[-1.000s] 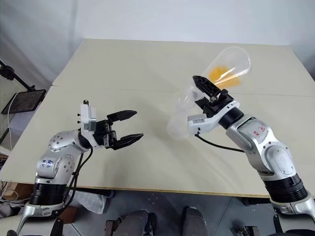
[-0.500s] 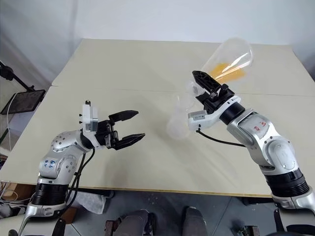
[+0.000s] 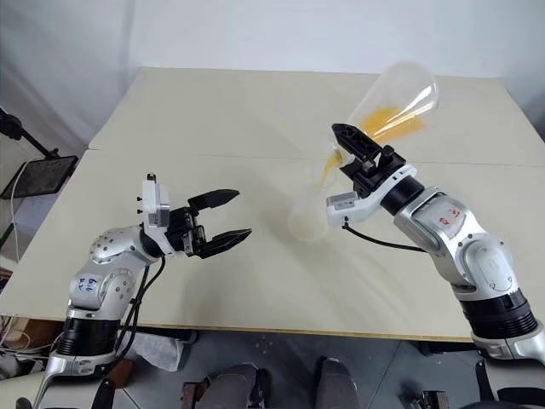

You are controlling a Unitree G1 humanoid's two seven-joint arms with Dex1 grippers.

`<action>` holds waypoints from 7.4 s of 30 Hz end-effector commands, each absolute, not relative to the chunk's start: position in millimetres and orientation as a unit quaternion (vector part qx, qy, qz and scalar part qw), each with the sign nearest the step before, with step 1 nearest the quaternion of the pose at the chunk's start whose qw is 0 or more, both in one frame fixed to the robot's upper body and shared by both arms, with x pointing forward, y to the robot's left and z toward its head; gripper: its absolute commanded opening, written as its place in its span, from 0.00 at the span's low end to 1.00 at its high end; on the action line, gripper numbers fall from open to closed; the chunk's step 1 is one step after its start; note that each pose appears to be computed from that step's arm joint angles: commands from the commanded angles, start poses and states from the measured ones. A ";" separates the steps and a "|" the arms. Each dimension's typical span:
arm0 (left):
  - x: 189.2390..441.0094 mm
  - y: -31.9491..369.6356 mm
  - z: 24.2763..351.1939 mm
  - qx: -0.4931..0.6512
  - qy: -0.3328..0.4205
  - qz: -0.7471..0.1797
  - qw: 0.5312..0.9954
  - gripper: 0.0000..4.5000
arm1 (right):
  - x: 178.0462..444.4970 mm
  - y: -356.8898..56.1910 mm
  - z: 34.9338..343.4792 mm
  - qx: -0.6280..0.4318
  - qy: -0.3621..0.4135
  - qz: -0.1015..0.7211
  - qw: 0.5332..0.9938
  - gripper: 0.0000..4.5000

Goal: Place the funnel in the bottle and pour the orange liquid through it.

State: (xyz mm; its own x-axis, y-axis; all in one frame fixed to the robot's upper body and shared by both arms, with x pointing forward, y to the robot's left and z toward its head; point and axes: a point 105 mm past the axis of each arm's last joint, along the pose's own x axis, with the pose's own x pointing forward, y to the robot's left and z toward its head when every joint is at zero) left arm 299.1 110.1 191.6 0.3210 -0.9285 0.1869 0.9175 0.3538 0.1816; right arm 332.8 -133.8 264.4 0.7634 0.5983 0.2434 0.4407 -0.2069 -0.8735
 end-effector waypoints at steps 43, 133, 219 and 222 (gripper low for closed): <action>294.5 107.5 204.2 0.033 -0.162 -0.567 0.807 1.00 | 332.6 -125.9 279.9 -0.775 -0.367 0.054 0.512 0.62; 296.0 103.9 205.1 0.026 -0.168 -0.567 0.806 1.00 | 331.2 -134.8 274.5 -0.792 -0.380 0.036 0.476 0.62; 301.7 95.6 202.3 0.011 -0.179 -0.570 0.802 1.00 | 325.8 -133.9 294.6 -0.799 -0.399 0.023 0.449 0.62; 302.0 95.6 202.3 0.011 -0.180 -0.569 0.802 1.00 | 325.8 -133.6 294.9 -0.800 -0.399 0.023 0.448 0.62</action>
State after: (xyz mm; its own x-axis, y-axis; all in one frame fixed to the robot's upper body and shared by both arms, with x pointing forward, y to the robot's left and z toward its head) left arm 304.4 98.1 194.4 0.3072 -0.9157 0.2591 0.9167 0.3578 0.1779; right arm 334.9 -134.3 270.0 0.7184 0.6464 0.2571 0.5459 -0.2946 -0.7844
